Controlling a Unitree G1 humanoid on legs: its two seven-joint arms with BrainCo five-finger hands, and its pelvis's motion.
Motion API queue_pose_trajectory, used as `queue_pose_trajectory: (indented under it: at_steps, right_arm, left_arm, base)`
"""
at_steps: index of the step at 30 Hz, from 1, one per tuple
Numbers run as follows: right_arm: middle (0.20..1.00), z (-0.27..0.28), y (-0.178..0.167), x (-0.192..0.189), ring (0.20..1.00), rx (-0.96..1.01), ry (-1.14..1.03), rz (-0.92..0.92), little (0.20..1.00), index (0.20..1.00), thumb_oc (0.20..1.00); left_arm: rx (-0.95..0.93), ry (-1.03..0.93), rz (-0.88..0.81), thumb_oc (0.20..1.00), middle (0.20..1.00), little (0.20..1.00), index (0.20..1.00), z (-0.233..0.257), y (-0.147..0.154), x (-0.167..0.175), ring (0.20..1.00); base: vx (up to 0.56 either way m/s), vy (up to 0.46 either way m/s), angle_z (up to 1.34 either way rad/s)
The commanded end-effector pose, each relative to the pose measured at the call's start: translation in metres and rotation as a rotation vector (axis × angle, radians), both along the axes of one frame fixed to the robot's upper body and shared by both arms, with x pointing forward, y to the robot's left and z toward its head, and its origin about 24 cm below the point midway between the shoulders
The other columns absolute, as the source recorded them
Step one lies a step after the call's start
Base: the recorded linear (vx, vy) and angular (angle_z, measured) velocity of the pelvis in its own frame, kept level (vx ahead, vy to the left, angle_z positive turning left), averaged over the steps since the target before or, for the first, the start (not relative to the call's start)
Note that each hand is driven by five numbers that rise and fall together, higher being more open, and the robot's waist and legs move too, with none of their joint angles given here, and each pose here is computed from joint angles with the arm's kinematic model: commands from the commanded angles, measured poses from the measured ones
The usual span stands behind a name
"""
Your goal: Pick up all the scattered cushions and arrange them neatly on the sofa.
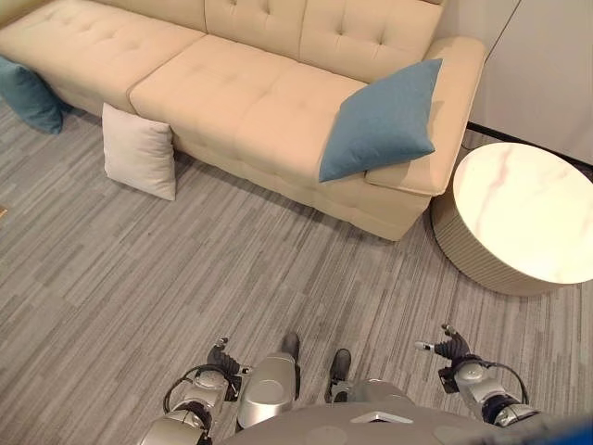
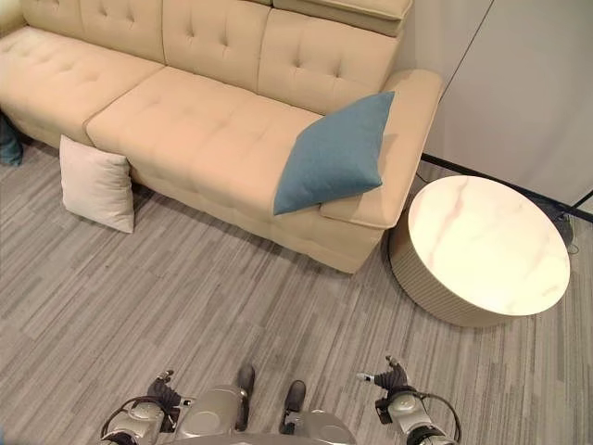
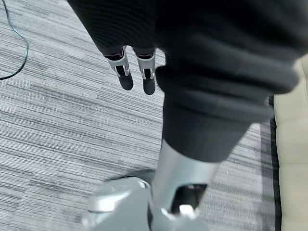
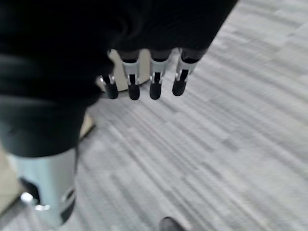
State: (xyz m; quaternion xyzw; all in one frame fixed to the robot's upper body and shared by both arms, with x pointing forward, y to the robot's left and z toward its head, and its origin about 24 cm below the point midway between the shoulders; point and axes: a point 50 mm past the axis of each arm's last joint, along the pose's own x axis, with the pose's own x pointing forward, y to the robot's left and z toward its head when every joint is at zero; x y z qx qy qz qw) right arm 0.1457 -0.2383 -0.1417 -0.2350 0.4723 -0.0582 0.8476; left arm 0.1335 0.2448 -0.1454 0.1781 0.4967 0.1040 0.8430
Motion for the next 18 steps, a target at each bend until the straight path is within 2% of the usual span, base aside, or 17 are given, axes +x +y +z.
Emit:
queue_pose_trajectory:
  at_steps: [1,5,11,15,18]
  right_arm:
    - [1.0,0.001,-0.005,-0.006,1.0,-0.006,-0.016,-0.02,1.0,1.0,1.0]
    - [1.0,-0.002,0.003,-0.006,1.0,0.012,-0.006,-0.001,1.0,1.0,1.0]
    - [1.0,0.004,0.008,0.01,1.0,0.021,-0.05,0.035,1.0,1.0,1.0]
    - [1.0,0.011,0.002,0.022,1.0,-0.019,-0.074,0.06,1.0,1.0,1.0]
    - [1.0,0.008,-0.004,0.013,1.0,-0.028,-0.048,0.04,1.0,1.0,1.0]
  left_arm:
    - [-0.025,0.022,-0.027,1.0,1.0,1.0,1.0,-0.005,-0.011,-0.006,1.0]
    - [-0.016,0.059,-0.016,1.0,1.0,1.0,1.0,-0.007,-0.005,-0.017,1.0]
    - [0.006,0.053,0.001,1.0,1.0,1.0,1.0,-0.004,0.006,-0.016,1.0]
    - [-0.002,0.076,0.003,1.0,1.0,1.0,1.0,-0.006,0.004,-0.02,1.0]
    - [-0.009,0.087,-0.019,1.0,1.0,1.0,1.0,-0.008,-0.001,-0.022,1.0]
  base:
    - [0.24,0.124,-0.07]
    - [0.26,0.214,-0.15]
    - [0.21,0.17,-0.12]
    - [0.33,-0.097,-0.44]
    - [0.35,-0.253,0.08]
